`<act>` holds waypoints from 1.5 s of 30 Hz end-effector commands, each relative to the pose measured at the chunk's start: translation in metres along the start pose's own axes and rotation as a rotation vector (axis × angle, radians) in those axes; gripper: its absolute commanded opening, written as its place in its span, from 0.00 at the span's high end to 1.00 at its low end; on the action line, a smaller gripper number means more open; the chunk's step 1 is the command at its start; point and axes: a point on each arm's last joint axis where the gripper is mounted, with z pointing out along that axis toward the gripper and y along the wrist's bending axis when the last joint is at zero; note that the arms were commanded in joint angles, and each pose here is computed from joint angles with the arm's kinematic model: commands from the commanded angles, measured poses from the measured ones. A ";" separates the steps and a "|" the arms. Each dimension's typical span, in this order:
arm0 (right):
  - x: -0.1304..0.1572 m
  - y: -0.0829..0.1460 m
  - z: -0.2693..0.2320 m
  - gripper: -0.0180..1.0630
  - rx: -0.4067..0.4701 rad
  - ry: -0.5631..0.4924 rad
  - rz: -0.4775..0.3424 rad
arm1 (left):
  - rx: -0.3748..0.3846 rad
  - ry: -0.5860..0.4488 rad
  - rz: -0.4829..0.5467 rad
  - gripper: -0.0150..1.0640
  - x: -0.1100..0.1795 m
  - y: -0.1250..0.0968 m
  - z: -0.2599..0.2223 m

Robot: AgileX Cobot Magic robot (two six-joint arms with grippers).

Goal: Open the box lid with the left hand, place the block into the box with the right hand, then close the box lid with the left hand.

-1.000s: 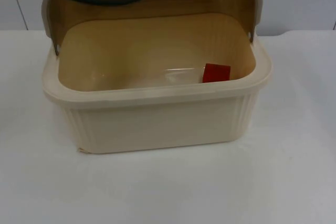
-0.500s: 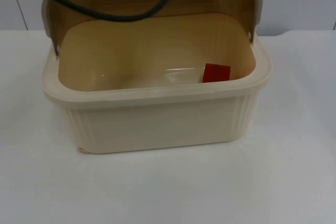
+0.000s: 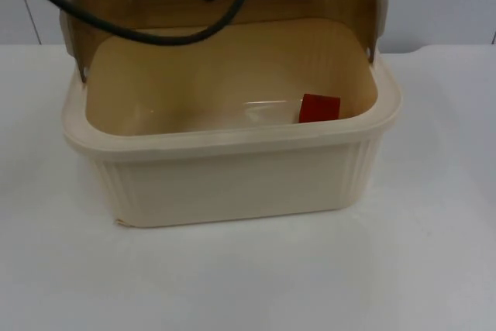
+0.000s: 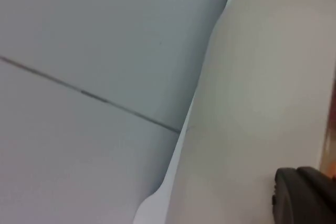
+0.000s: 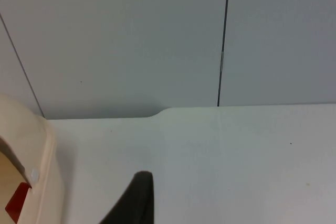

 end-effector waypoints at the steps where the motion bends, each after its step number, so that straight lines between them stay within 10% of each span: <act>1: -0.001 0.000 0.000 0.02 0.004 -0.009 -0.003 | 0.027 0.024 0.017 0.99 0.006 -0.014 -0.005; 16: 0.001 0.000 -0.001 0.02 -0.002 0.007 0.004 | -0.022 -0.011 0.137 0.99 0.024 -0.116 -0.004; 38: 0.001 0.000 -0.001 0.02 -0.005 0.017 0.006 | 0.001 -0.054 -0.087 0.99 0.016 -0.132 -0.041; 43: 0.001 0.000 -0.001 0.02 -0.005 0.017 0.006 | -0.115 -0.176 -0.225 0.99 -0.003 -0.113 -0.080; 45: 0.001 0.000 -0.001 0.02 -0.005 0.017 0.006 | -0.306 -0.286 -0.325 0.99 -0.011 -0.088 -0.116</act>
